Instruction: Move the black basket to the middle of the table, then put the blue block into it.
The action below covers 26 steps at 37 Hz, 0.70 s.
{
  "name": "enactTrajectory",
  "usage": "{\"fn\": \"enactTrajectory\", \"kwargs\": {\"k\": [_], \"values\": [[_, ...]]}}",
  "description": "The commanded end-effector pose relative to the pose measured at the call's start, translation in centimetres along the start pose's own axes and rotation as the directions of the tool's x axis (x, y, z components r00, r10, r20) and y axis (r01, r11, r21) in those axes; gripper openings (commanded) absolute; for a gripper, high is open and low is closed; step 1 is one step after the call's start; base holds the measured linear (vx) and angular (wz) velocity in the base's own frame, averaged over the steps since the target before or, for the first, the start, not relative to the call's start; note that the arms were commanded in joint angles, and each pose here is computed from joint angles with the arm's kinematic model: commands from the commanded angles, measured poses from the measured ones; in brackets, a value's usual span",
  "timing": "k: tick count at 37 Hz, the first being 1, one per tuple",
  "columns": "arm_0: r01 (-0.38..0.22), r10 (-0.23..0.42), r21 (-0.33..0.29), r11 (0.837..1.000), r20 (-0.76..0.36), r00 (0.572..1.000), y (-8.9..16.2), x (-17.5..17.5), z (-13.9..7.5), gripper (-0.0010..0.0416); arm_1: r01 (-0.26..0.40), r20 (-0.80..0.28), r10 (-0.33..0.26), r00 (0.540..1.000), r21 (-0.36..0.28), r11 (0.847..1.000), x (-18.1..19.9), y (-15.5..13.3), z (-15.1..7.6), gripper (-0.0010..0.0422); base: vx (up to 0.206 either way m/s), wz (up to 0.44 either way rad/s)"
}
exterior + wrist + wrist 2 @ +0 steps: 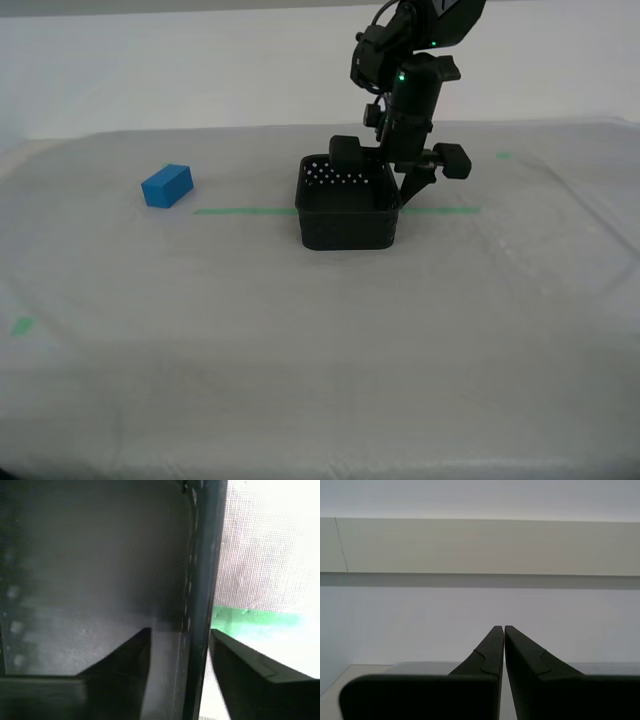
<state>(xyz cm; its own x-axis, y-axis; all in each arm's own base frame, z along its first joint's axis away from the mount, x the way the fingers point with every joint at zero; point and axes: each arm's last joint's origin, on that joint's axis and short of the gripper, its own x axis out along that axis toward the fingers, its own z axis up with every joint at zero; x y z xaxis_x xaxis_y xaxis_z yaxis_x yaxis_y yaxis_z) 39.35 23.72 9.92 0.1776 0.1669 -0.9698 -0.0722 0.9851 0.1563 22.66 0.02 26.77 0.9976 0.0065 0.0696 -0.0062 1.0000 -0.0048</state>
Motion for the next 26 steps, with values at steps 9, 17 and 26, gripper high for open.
{"fn": "enactTrajectory", "kwargs": {"k": [9,17,26], "values": [[0.031,-0.030,-0.021,0.999,0.043,0.999,0.1,-1.8,0.2,0.0348,0.000,0.004,0.000,1.000,0.001,1.000,0.0,0.0,0.0,0.0000,0.000,0.000],[0.037,-0.036,-0.032,0.999,0.034,0.999,0.1,-2.3,0.1,0.0375,0.000,0.004,0.000,1.000,0.001,1.000,0.0,0.0,0.1,0.0000,0.000,0.000],[0.034,-0.033,-0.054,0.998,0.015,0.999,0.3,-2.3,-0.2,0.0407,0.000,0.004,0.000,1.000,0.001,1.000,0.0,0.0,0.1,0.0000,0.000,0.000]]}}
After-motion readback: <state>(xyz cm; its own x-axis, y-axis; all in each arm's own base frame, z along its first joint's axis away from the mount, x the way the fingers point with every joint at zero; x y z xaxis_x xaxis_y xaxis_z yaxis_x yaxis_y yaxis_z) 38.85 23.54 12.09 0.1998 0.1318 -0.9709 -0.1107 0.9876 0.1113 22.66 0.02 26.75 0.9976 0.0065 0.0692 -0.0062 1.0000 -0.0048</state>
